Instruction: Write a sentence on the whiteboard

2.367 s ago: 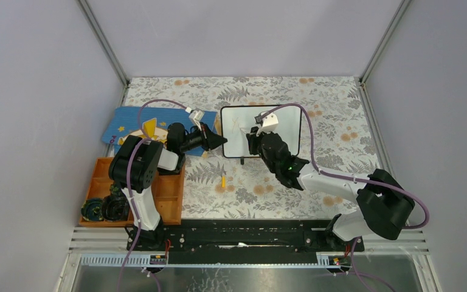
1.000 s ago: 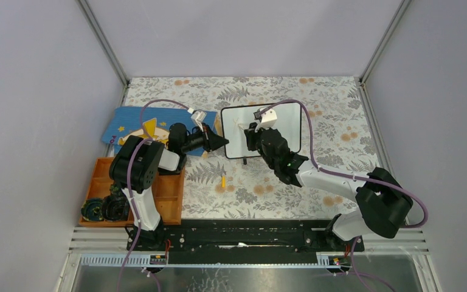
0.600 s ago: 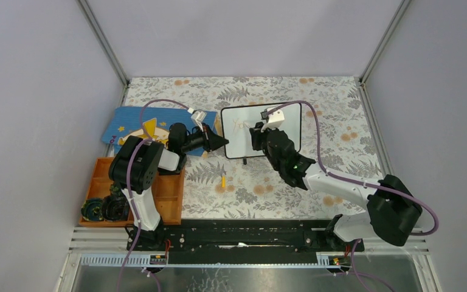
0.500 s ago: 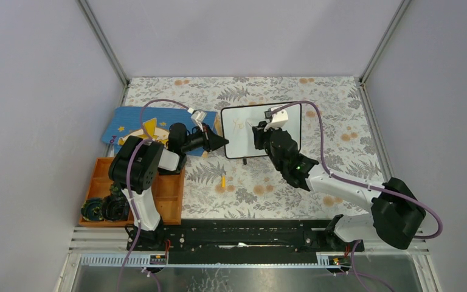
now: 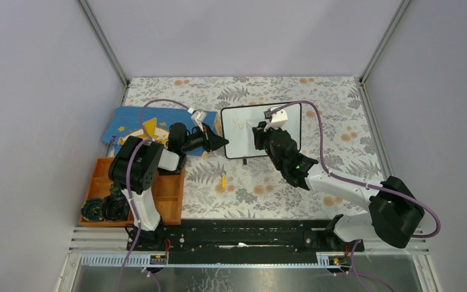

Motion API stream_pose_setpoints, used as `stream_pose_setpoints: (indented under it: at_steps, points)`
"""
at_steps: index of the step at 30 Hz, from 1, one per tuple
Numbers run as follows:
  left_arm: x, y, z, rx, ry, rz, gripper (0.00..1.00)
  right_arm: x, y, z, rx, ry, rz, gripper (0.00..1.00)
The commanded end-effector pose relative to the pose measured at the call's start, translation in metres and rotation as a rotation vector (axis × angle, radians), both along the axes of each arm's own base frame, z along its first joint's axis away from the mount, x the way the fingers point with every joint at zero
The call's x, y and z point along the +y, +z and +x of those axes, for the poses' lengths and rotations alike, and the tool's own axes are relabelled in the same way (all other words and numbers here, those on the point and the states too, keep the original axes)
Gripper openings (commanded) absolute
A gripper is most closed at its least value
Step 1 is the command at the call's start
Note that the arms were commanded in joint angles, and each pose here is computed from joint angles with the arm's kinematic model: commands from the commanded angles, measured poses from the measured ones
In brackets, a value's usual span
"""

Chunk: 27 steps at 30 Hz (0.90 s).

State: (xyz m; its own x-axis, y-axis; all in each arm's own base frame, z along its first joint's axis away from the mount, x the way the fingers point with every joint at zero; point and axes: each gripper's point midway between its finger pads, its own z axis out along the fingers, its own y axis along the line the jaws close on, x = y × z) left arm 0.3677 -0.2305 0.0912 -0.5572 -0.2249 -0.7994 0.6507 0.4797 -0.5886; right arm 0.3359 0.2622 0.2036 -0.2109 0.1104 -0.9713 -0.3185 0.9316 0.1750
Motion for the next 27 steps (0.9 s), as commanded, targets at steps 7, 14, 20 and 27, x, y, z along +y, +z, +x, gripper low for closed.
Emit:
stream_pose_setpoints:
  at_steps: [7, 14, 20, 27]
  points:
    - [0.000, -0.004, -0.001, 0.000, 0.008, 0.027, 0.12, 0.005, 0.010, 0.007, -0.026, -0.001, 0.040, 0.00]
    - [-0.001, -0.004, -0.002, -0.002, 0.007, 0.028, 0.11, 0.007, 0.004, 0.010, -0.014, -0.008, 0.027, 0.00]
    - [-0.001, -0.004, -0.002, -0.002, 0.005, 0.028, 0.11, 0.006, -0.005, 0.010, 0.008, -0.013, 0.011, 0.00]
    - [-0.001, -0.004, -0.002, -0.002, 0.006, 0.028, 0.11, -0.001, -0.016, 0.004, 0.032, -0.021, -0.003, 0.00]
